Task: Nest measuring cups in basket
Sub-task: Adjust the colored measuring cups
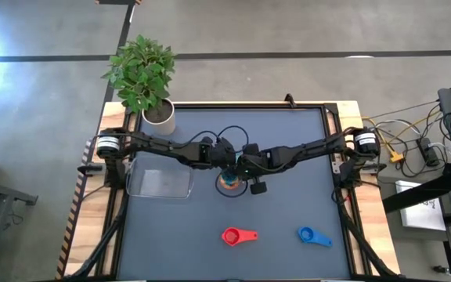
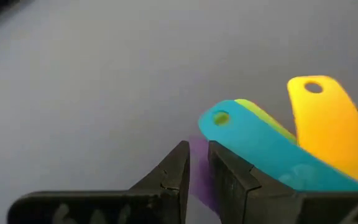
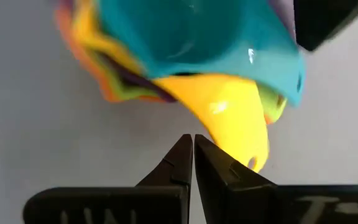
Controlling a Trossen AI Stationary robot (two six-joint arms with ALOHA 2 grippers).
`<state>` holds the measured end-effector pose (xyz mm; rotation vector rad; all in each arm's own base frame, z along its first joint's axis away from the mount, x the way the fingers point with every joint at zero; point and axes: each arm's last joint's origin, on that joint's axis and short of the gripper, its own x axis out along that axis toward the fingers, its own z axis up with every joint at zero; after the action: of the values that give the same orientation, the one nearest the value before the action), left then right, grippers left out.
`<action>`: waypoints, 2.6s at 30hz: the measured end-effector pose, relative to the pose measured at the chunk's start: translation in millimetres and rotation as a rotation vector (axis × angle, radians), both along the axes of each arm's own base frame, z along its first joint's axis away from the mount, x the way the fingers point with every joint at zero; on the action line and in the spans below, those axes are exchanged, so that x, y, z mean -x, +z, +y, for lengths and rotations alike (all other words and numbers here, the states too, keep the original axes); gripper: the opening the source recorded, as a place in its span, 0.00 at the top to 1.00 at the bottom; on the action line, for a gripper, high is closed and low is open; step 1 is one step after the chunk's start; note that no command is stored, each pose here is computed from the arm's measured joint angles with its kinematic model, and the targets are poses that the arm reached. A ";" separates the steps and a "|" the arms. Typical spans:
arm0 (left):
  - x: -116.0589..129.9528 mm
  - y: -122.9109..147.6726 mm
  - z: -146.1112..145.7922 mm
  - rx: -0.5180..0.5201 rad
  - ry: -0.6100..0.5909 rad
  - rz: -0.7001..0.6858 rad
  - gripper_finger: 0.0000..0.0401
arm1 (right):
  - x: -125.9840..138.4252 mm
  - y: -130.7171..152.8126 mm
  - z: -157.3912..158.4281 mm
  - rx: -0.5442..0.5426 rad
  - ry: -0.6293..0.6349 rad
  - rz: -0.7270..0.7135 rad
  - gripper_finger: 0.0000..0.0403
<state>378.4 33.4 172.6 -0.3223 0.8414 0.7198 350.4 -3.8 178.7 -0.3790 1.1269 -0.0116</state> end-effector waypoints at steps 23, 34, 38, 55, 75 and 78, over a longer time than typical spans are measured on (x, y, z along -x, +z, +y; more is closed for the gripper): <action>20.8 6.5 -27.8 0.085 0.097 0.067 0.90 | 1.0 1.0 -1.9 0.027 0.052 0.014 0.98; 12.5 0.1 -24.2 0.075 0.064 0.036 0.90 | -1.9 2.5 -13.9 0.046 0.052 -0.016 0.98; 7.2 2.4 -22.4 0.068 0.005 0.001 0.90 | -3.9 3.6 -13.9 0.053 0.070 -0.036 0.98; -2.5 5.7 -23.9 0.068 -0.151 -0.076 0.90 | 6.4 4.4 -11.6 -0.014 0.007 0.037 0.98; 74.8 63.1 -113.7 -0.176 -0.205 -0.445 0.90 | 23.7 35.2 -8.5 0.173 0.432 0.088 0.80; 84.9 56.5 -125.4 -0.165 -0.233 -0.501 0.90 | 20.8 36.2 -8.8 0.217 0.488 0.072 0.70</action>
<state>293.6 -91.9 229.2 -0.2361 0.3330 0.4564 329.6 -12.5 214.9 -0.8466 1.0828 0.3133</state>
